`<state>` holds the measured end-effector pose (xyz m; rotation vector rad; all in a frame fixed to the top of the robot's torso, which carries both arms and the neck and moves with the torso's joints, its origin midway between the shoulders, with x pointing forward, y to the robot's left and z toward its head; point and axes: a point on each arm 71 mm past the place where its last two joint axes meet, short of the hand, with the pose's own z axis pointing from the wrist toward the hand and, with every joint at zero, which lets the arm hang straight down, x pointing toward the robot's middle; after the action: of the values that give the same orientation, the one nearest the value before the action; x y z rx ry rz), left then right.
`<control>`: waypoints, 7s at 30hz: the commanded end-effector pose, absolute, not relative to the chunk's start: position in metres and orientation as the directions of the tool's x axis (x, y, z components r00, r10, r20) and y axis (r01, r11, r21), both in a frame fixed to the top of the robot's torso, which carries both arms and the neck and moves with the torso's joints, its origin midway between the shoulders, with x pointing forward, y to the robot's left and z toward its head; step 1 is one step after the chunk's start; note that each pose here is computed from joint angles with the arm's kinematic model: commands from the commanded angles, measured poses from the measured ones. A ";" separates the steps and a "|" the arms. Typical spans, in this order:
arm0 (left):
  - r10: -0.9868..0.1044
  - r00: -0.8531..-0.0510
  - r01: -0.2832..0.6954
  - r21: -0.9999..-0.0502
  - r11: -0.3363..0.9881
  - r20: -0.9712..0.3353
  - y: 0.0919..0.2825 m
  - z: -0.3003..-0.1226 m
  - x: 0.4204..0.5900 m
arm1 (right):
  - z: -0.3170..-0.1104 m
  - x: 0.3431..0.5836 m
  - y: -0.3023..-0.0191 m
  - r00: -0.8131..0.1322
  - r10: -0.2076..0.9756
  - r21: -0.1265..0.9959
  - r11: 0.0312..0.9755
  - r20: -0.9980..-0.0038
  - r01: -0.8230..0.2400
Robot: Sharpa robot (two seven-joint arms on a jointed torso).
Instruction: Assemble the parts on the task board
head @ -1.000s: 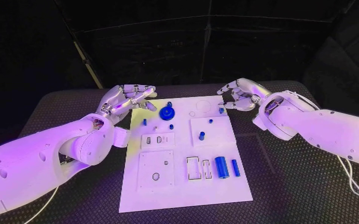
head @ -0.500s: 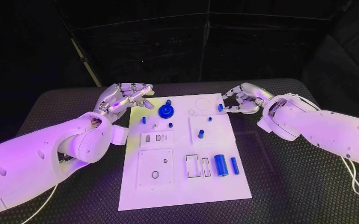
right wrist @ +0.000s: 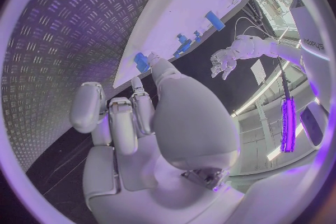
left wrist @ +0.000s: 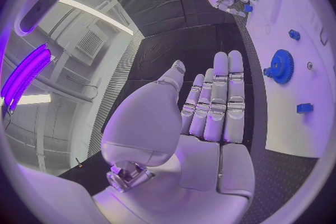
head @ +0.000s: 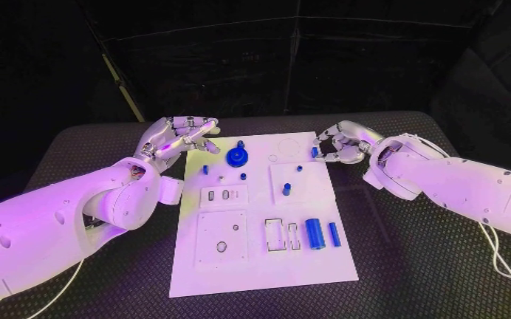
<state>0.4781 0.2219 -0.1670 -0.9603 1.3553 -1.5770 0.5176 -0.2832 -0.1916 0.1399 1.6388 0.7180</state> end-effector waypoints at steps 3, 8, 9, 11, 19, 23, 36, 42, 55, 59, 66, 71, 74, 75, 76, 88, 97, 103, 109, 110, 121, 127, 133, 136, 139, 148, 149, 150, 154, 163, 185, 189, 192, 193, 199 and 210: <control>-0.925 -0.378 0.113 -0.990 -0.083 0.035 0.220 -0.166 0.478 | -0.193 0.518 -0.280 -0.228 0.463 0.515 0.796 -0.856 -0.317; -0.926 -0.377 0.112 -0.990 -0.082 0.034 0.221 -0.166 0.478 | -0.195 0.519 -0.279 -0.231 0.462 0.515 0.796 -0.856 -0.317; -0.926 -0.377 0.112 -0.990 -0.082 0.034 0.221 -0.166 0.478 | -0.195 0.519 -0.278 -0.232 0.461 0.515 0.796 -0.857 -0.318; -0.926 -0.377 0.112 -0.990 -0.082 0.034 0.221 -0.166 0.478 | -0.195 0.519 -0.278 -0.232 0.460 0.514 0.797 -0.857 -0.319; -0.926 -0.377 0.112 -0.990 -0.082 0.034 0.221 -0.166 0.478 | -0.196 0.520 -0.276 -0.230 0.455 0.509 0.799 -0.860 -0.320; -0.925 -0.377 0.111 -0.990 -0.082 0.034 0.221 -0.166 0.478 | -0.197 0.521 -0.276 -0.227 0.456 0.508 0.800 -0.861 -0.319; -0.925 -0.378 0.109 -0.991 -0.082 0.034 0.221 -0.166 0.478 | -0.197 0.522 -0.274 -0.217 0.459 0.507 0.802 -0.861 -0.314; -0.925 -0.379 0.108 -0.991 -0.081 0.035 0.221 -0.166 0.478 | -0.196 0.523 -0.274 -0.199 0.465 0.506 0.801 -0.863 -0.321; -0.925 -0.377 0.107 -0.991 -0.080 0.034 0.222 -0.166 0.478 | -0.190 0.522 -0.268 -0.147 0.499 0.517 0.779 -0.854 -0.355; -0.927 -0.374 0.107 -0.991 -0.078 0.032 0.224 -0.166 0.479 | -0.188 0.519 -0.264 -0.140 0.506 0.519 0.774 -0.851 -0.361; -0.930 -0.367 0.106 -0.992 -0.074 0.030 0.226 -0.168 0.481 | -0.180 0.505 -0.239 -0.164 0.511 0.532 0.753 -0.844 -0.387; -0.933 -0.359 0.105 -0.992 -0.070 0.028 0.227 -0.170 0.485 | -0.176 0.494 -0.202 -0.209 0.501 0.540 0.731 -0.840 -0.417; -0.935 -0.354 0.104 -0.992 -0.067 0.026 0.228 -0.171 0.487 | -0.174 0.488 -0.172 -0.237 0.486 0.538 0.709 -0.841 -0.456; -0.936 -0.352 0.104 -0.992 -0.067 0.026 0.228 -0.171 0.488 | -0.174 0.486 -0.162 -0.245 0.480 0.536 0.700 -0.843 -0.472; -0.936 -0.351 0.104 -0.992 -0.066 0.026 0.228 -0.172 0.488 | -0.173 0.485 -0.153 -0.252 0.473 0.533 0.692 -0.844 -0.487; -0.936 -0.352 0.103 -0.992 -0.067 0.027 0.226 -0.173 0.491 | -0.187 0.471 -0.086 -0.282 0.399 0.488 0.679 -0.872 -0.549; -0.935 -0.353 0.101 -0.993 -0.068 0.028 0.224 -0.174 0.493 | -0.204 0.463 -0.066 -0.306 0.340 0.457 0.690 -0.889 -0.562; -0.935 -0.353 0.101 -0.993 -0.068 0.029 0.224 -0.175 0.493 | -0.210 0.461 -0.062 -0.315 0.305 0.436 0.701 -0.899 -0.565; -0.935 -0.353 0.100 -0.993 -0.068 0.029 0.224 -0.175 0.494 | -0.214 0.460 -0.059 -0.326 0.276 0.420 0.712 -0.904 -0.563; -0.935 -0.354 0.099 -0.993 -0.068 0.029 0.224 -0.175 0.494 | -0.215 0.460 -0.059 -0.328 0.272 0.419 0.713 -0.905 -0.562; -0.936 -0.351 0.099 -0.993 -0.066 0.028 0.225 -0.175 0.494 | -0.219 0.461 -0.058 -0.341 0.242 0.403 0.726 -0.908 -0.558; -0.936 -0.350 0.099 -0.993 -0.066 0.027 0.225 -0.175 0.494 | -0.221 0.462 -0.058 -0.340 0.225 0.387 0.740 -0.913 -0.550; -0.936 -0.350 0.098 -0.993 -0.066 0.027 0.225 -0.175 0.494 | -0.222 0.462 -0.059 -0.340 0.214 0.378 0.747 -0.916 -0.546; -0.936 -0.350 0.098 -0.993 -0.066 0.027 0.225 -0.175 0.495 | -0.222 0.463 -0.059 -0.338 0.207 0.370 0.754 -0.918 -0.542; -0.936 -0.350 0.098 -0.993 -0.065 0.027 0.226 -0.176 0.495 | -0.223 0.463 -0.060 -0.335 0.200 0.361 0.763 -0.921 -0.536; -0.936 -0.350 0.097 -0.993 -0.065 0.027 0.226 -0.176 0.495 | -0.225 0.464 -0.061 -0.337 0.184 0.347 0.777 -0.923 -0.526; -0.936 -0.351 0.097 -0.993 -0.065 0.027 0.226 -0.176 0.495 | -0.225 0.463 -0.061 -0.337 0.184 0.347 0.777 -0.923 -0.526; -0.936 -0.351 0.097 -0.993 -0.065 0.027 0.226 -0.176 0.495 | -0.225 0.463 -0.061 -0.337 0.183 0.347 0.776 -0.923 -0.526; -0.936 -0.351 0.096 -0.993 -0.065 0.027 0.226 -0.176 0.495 | -0.225 0.464 -0.061 -0.338 0.182 0.346 0.777 -0.923 -0.526; -0.936 -0.350 0.096 -0.993 -0.065 0.027 0.226 -0.176 0.495 | -0.227 0.465 -0.061 -0.341 0.176 0.342 0.781 -0.923 -0.523; -0.936 -0.352 0.094 -0.993 -0.065 0.028 0.226 -0.176 0.495 | -0.227 0.463 -0.060 -0.339 0.172 0.338 0.780 -0.925 -0.527; -0.935 -0.352 0.094 -0.993 -0.065 0.028 0.226 -0.176 0.496 | -0.227 0.463 -0.060 -0.335 0.177 0.339 0.780 -0.926 -0.526; -0.935 -0.352 0.094 -0.993 -0.065 0.028 0.226 -0.176 0.496 | -0.226 0.463 -0.060 -0.325 0.189 0.344 0.778 -0.926 -0.526; -0.935 -0.352 0.093 -0.993 -0.065 0.028 0.226 -0.177 0.496 | -0.226 0.463 -0.060 -0.321 0.195 0.346 0.777 -0.927 -0.525; -0.935 -0.353 0.092 -0.994 -0.065 0.028 0.226 -0.177 0.496 | -0.223 0.463 -0.061 -0.292 0.233 0.359 0.773 -0.928 -0.523; -0.935 -0.354 0.090 -0.994 -0.065 0.029 0.226 -0.177 0.496 | -0.217 0.460 -0.060 -0.243 0.302 0.387 0.741 -0.922 -0.548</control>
<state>0.4961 0.2277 -0.1781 -0.9844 1.3597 -1.5374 0.4607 -0.0614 -0.2223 -0.2203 1.6907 0.7784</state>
